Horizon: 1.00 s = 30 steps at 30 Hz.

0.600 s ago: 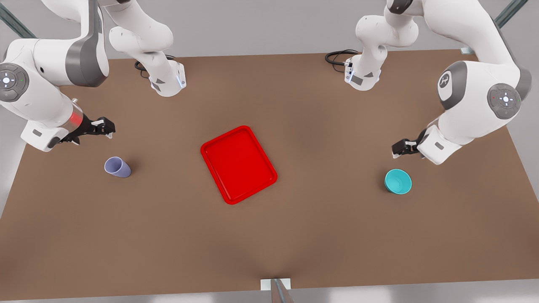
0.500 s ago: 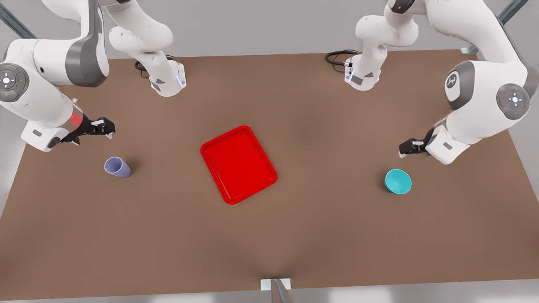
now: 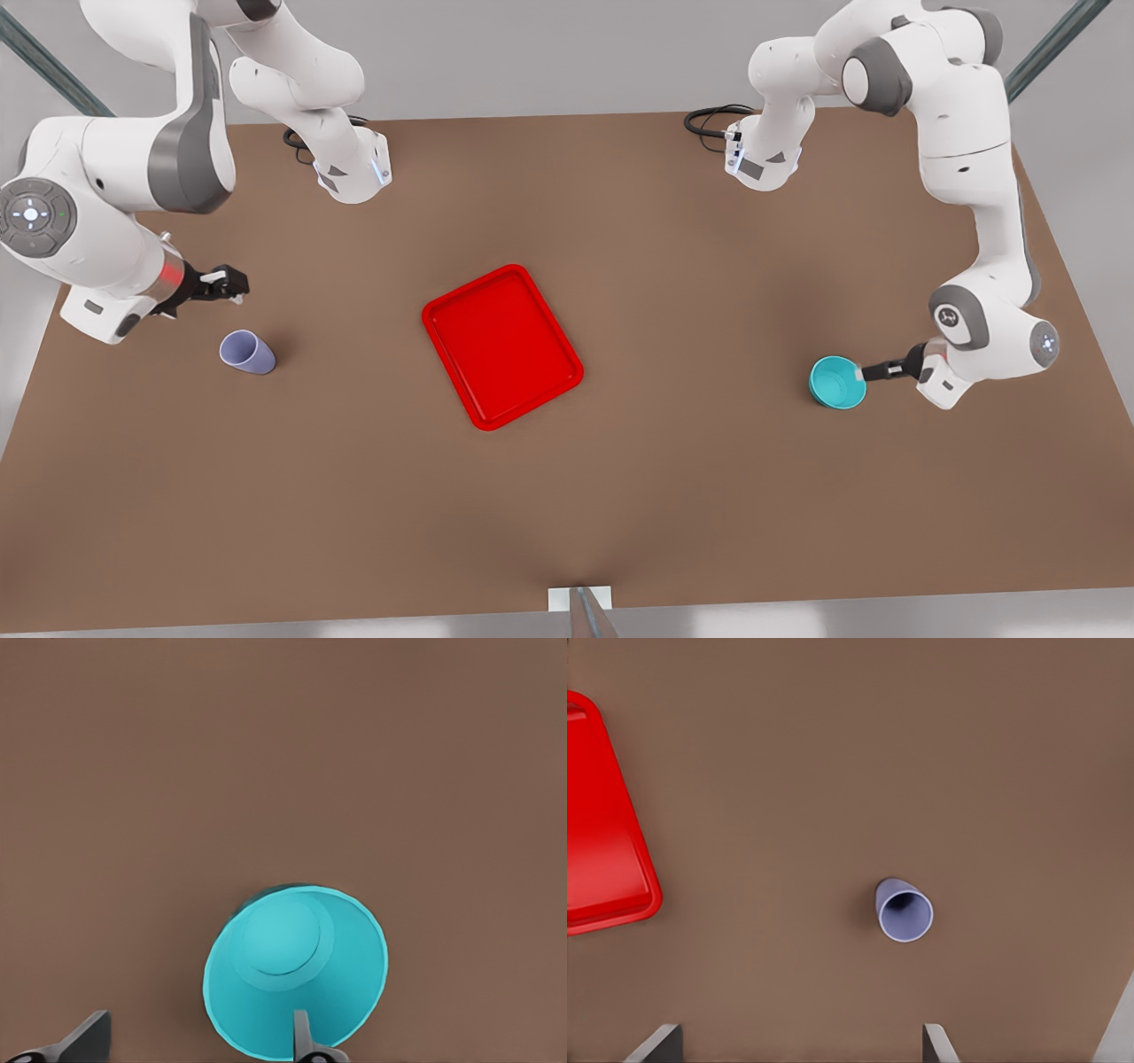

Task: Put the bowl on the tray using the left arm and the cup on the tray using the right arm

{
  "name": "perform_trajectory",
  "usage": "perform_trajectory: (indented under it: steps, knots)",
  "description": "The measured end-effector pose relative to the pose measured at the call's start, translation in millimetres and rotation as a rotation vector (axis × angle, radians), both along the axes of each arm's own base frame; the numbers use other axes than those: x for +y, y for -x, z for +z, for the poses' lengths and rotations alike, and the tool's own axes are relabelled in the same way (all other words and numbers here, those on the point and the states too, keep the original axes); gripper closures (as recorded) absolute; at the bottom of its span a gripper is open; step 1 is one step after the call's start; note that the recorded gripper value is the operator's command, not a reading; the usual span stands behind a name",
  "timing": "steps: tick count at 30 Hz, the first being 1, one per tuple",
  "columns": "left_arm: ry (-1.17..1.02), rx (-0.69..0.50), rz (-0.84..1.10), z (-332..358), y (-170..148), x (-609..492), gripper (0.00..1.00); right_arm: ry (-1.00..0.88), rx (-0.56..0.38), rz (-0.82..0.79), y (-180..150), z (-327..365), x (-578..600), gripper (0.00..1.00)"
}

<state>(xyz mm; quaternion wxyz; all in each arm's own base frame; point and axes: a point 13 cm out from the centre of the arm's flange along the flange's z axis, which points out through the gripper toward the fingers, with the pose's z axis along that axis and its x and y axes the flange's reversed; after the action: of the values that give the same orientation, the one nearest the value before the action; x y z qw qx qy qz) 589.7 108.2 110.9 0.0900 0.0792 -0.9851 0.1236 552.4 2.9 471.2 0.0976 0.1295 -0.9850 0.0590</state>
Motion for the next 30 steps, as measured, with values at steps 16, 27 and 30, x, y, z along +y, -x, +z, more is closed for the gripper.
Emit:
perform_trajectory:
  steps: [16,27,30]
  knots:
    - [0.056,-0.100,-0.200,-52.6,-1.8,-8.0,0.62,-0.016,0.025,0.012,6.2,-1.9,10.2,0.00]
    - [0.058,-0.278,-0.417,67.5,-88.3,-176.6,0.79,-0.024,0.043,0.007,4.9,-12.3,9.1,0.00]
    - [0.081,-0.305,-0.656,97.8,-74.3,-436.8,0.79,-0.018,0.066,0.004,2.5,-25.2,6.6,0.00]
